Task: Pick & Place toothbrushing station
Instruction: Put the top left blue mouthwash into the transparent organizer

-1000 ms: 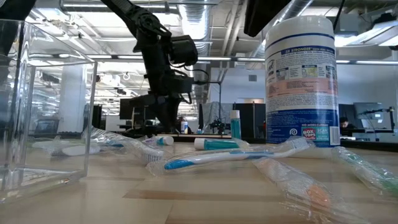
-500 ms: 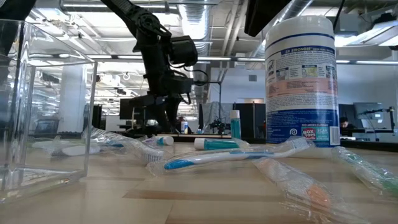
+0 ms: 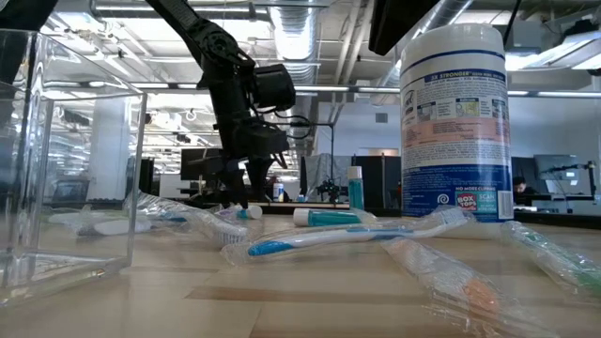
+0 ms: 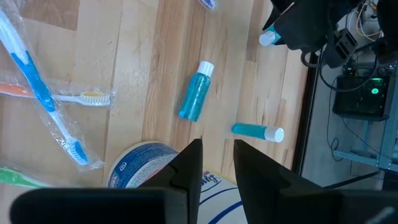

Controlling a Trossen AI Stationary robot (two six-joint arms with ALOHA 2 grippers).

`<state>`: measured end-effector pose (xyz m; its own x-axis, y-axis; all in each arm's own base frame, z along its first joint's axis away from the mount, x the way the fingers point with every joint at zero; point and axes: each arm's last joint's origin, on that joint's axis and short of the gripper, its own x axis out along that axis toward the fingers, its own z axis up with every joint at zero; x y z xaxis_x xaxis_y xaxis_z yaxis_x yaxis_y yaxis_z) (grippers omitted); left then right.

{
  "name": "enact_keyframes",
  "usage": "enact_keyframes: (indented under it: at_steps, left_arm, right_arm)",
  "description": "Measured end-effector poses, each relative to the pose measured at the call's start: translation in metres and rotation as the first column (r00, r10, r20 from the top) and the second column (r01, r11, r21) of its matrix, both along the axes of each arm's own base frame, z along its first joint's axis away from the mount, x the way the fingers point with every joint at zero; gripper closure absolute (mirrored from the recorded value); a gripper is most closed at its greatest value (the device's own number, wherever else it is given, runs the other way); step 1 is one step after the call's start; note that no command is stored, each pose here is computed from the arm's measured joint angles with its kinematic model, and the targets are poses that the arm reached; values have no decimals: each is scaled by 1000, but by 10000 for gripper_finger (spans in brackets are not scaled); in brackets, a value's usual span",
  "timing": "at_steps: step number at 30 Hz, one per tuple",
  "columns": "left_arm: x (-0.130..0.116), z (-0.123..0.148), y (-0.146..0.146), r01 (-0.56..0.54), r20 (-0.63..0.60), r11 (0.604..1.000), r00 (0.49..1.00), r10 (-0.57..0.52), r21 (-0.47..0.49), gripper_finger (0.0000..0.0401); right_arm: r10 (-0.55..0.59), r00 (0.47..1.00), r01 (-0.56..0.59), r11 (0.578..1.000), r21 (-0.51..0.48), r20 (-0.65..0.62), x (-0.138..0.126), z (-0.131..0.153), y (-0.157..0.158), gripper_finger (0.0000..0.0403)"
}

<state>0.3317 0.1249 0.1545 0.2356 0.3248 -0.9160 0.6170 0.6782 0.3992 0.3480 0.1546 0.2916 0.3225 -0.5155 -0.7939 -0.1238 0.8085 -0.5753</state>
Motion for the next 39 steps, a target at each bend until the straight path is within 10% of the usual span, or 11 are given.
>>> enact_keyframes:
  at_steps: [39]
  left_arm:
    - [2, -23, 7, -15, -41, 999, 999, 14, -30, 315]
  right_arm:
    - [0, 1000, 0, 1000, 5, 10, 1, 0, 0, 321]
